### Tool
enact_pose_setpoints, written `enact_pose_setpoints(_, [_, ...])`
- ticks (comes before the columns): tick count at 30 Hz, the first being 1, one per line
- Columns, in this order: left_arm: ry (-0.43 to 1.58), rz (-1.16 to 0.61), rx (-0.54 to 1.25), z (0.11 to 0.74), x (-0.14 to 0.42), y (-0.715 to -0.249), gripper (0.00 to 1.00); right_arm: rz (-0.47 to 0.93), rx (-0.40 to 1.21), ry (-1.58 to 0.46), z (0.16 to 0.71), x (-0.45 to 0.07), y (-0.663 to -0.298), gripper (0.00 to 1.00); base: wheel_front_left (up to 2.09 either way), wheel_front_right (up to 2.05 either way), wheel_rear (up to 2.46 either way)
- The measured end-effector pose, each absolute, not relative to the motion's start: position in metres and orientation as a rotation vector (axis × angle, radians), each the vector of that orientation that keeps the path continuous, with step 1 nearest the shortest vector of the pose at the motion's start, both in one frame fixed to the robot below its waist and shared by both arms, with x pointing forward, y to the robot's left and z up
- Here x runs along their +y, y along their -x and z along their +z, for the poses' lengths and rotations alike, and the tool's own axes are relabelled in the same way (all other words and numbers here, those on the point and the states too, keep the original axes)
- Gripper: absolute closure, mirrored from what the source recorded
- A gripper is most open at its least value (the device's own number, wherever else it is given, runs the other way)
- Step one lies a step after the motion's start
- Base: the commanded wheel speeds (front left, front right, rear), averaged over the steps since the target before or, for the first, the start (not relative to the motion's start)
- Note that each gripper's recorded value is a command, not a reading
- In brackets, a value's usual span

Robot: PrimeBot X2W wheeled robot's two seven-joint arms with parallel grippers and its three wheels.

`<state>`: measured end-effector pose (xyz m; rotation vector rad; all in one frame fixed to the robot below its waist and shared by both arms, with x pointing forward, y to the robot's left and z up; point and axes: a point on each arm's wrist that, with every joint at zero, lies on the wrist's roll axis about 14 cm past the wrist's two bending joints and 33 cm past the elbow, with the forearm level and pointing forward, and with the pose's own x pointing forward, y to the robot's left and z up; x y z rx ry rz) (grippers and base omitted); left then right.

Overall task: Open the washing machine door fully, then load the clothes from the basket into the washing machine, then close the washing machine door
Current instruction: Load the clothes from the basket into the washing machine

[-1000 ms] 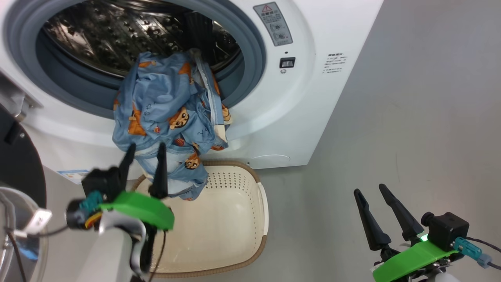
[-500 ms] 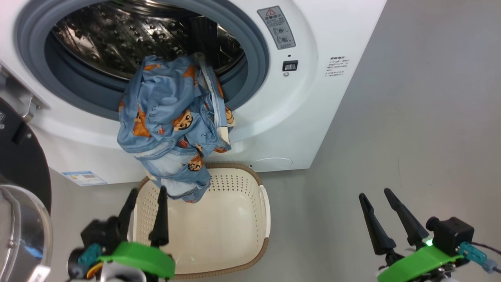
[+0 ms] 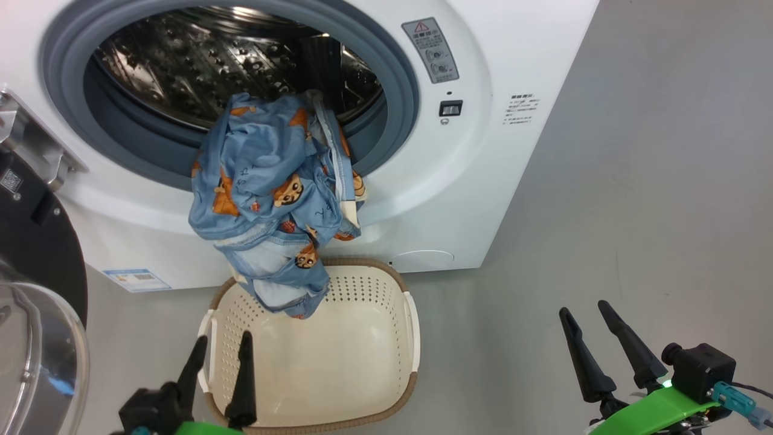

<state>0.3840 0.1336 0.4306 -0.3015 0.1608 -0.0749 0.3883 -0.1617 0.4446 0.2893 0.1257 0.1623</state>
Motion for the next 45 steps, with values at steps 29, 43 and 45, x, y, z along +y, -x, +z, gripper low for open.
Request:
enact_pose_setpoints(29, [0.322,-0.076,0.259,0.400,0.128,-0.378,0.00,0.139,0.153,-0.287,0.435,-0.169,-0.386,0.00,0.00,0.00,0.00])
enact_pose_setpoints(43, [0.371,-0.081,0.349,0.366,0.115,-0.418,0.00,0.114,0.190,-0.286,0.419,-0.174,-0.395,0.00,0.00,0.00,0.00])
enact_pose_setpoints(45, [0.377,-0.077,0.369,0.359,0.114,-0.424,0.00,0.112,0.188,-0.284,0.417,-0.175,-0.400,0.00,0.00,0.00,0.00])
